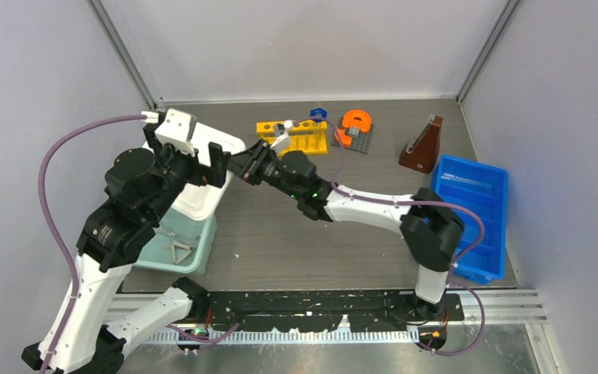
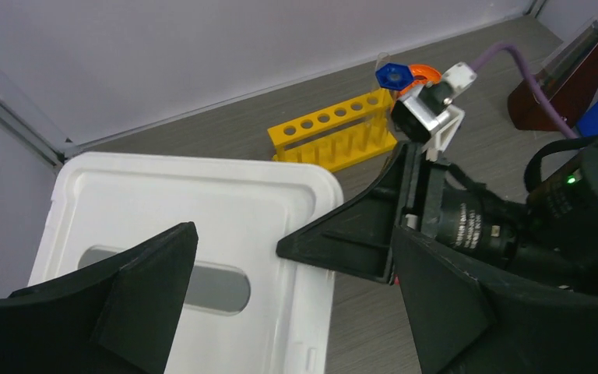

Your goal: Organize the chemistry lab equipment

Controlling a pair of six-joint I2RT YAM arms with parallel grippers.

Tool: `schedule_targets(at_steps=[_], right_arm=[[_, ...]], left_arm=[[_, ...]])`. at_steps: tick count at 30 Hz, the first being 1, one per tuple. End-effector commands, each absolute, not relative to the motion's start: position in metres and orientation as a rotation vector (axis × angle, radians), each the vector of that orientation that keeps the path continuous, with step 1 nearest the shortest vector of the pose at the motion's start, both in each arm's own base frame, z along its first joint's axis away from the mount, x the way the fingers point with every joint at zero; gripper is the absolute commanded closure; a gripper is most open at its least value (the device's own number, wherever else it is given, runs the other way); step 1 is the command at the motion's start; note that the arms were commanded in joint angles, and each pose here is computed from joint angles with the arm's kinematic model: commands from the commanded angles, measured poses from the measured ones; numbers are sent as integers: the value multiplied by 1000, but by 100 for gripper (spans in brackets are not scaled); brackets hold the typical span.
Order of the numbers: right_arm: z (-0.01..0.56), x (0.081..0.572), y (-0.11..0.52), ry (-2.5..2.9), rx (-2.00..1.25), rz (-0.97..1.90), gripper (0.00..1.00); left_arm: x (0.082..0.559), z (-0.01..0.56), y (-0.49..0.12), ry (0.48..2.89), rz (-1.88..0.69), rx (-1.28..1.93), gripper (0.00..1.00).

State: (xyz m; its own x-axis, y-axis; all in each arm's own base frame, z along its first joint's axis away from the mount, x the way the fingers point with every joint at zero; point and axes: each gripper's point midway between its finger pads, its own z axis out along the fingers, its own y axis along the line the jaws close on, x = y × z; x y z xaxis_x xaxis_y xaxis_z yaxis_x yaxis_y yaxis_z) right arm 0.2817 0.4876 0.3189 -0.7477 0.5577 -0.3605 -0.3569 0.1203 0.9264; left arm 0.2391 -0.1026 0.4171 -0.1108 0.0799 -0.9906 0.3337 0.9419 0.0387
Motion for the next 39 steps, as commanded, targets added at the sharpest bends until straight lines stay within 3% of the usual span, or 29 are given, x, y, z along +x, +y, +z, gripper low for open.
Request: schedule_targets(at_steps=[1,16,28,39], right_arm=[[380,265,519,1503,256,1968,99],[322,222,599,1668,272,2043,99],[277,213,596,1771,304,1996,99],[264,199,597,1819,269,2059,99]], left_arm=[[232,432,-90,1640,-163,334,0],[238,396,-72,1720,-9,349,0],[268,333,-59,1915,189,243,0],[280,327,-51,1953,167,46,0]])
